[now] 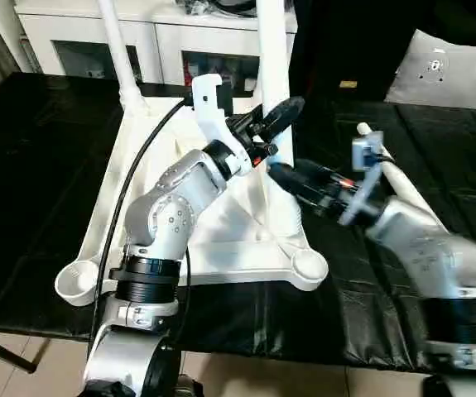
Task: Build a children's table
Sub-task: Pick table leg
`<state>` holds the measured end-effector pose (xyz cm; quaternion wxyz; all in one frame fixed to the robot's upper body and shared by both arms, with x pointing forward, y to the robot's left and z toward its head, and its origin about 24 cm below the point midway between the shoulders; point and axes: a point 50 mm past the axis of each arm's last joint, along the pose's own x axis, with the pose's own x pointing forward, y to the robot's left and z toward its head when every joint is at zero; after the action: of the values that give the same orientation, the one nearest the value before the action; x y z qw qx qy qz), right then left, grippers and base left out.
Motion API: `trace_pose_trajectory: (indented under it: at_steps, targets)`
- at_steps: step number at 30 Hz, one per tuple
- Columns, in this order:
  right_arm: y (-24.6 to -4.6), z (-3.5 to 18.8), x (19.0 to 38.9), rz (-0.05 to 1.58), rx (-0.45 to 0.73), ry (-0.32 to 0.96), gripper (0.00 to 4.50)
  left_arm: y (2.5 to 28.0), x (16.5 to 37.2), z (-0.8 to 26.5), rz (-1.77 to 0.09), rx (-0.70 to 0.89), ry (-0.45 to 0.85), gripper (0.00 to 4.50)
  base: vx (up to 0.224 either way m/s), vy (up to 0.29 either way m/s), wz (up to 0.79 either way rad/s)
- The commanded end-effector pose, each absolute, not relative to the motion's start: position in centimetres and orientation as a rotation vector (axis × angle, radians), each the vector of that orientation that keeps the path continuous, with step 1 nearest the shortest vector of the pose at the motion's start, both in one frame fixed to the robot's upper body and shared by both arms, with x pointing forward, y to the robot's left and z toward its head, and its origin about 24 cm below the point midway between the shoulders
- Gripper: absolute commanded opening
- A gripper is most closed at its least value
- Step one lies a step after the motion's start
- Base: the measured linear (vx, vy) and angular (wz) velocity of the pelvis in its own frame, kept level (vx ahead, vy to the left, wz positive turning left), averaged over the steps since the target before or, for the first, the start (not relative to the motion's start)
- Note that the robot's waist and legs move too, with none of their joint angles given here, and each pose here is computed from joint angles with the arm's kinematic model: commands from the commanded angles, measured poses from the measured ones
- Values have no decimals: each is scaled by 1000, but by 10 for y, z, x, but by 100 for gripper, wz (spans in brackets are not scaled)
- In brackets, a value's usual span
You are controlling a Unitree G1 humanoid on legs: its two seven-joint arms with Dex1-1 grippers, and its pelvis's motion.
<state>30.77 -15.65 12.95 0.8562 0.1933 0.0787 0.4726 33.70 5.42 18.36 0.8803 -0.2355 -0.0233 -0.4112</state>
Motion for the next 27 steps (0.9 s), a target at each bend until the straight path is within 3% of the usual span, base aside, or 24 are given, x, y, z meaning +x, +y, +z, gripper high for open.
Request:
trace_pose_trajectory:
  at_steps: [1,6,17,27]
  targets:
    - [-157,136,308,1027,393,164,364,48,335,195,-905,-447,-79,181,0,0,0]
    - [-160,134,304,1110,327,207,364,46,331,203,-1030,-433,-84,181,0,0,0]
    - [-156,135,296,1269,304,239,364,37,309,210,-1284,-352,-115,181,0,0,0]
    - [-152,134,295,1322,283,257,364,31,301,212,-1370,-338,-120,181,0,0,0]
